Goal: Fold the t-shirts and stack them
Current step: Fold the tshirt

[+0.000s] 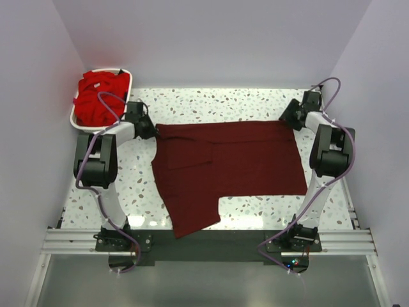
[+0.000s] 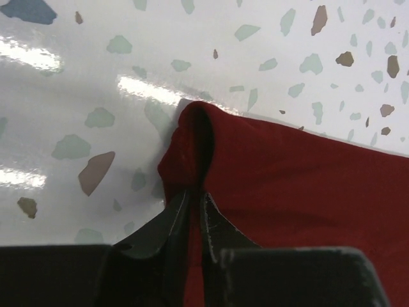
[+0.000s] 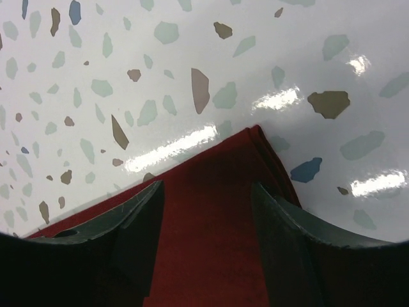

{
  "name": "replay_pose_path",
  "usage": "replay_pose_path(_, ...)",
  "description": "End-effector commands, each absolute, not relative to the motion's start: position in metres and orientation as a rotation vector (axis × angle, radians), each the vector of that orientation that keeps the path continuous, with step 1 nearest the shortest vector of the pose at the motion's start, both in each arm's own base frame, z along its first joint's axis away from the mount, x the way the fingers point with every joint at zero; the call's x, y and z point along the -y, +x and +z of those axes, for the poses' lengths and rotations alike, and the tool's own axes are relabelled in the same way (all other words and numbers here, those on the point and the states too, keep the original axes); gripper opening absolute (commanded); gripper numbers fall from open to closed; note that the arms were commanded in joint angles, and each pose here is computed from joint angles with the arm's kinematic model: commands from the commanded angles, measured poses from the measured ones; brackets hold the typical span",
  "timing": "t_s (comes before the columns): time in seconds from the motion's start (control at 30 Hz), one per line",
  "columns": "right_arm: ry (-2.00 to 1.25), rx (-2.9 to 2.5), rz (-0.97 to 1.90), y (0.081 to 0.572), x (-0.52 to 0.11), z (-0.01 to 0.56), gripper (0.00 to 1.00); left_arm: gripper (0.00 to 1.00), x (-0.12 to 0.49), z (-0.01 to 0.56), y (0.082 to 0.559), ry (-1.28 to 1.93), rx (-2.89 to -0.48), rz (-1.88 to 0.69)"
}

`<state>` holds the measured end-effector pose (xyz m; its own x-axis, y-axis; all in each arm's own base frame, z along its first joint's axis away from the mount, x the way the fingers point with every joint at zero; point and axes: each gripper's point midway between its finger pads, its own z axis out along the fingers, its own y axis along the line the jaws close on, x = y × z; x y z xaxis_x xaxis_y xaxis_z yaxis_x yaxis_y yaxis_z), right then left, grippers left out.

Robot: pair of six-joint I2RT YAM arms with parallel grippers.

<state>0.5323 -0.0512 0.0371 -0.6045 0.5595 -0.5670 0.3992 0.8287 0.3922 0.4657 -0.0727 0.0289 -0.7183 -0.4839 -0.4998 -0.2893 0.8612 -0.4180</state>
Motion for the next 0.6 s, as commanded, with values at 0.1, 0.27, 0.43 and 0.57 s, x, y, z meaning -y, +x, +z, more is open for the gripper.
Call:
replay_pose_path(0.1, 0.7, -2.253, 0.219, 0.509, 0.066, 0.086, 0.6, 0.25, 0.048, 0.089, 0.465, -0.543, -2.298, -0.305)
replay_pose_path(0.27, 0.711, -2.243, 0.253, 0.496, 0.059, 0.094, 0.51, 0.32, 0.046, 0.126, 0.447, -0.497, -2.24, -0.293)
replay_pose_path(0.43, 0.754, -2.282, 0.242, 0.479, 0.06, 0.073, 0.39, 0.34, 0.05, 0.135, 0.416, -0.453, -2.239, -0.295)
replay_pose_path(0.57, 0.796, -2.295, 0.227, 0.467, 0.068, 0.057, 0.32, 0.35, 0.059, 0.15, 0.389, -0.403, -2.234, -0.335)
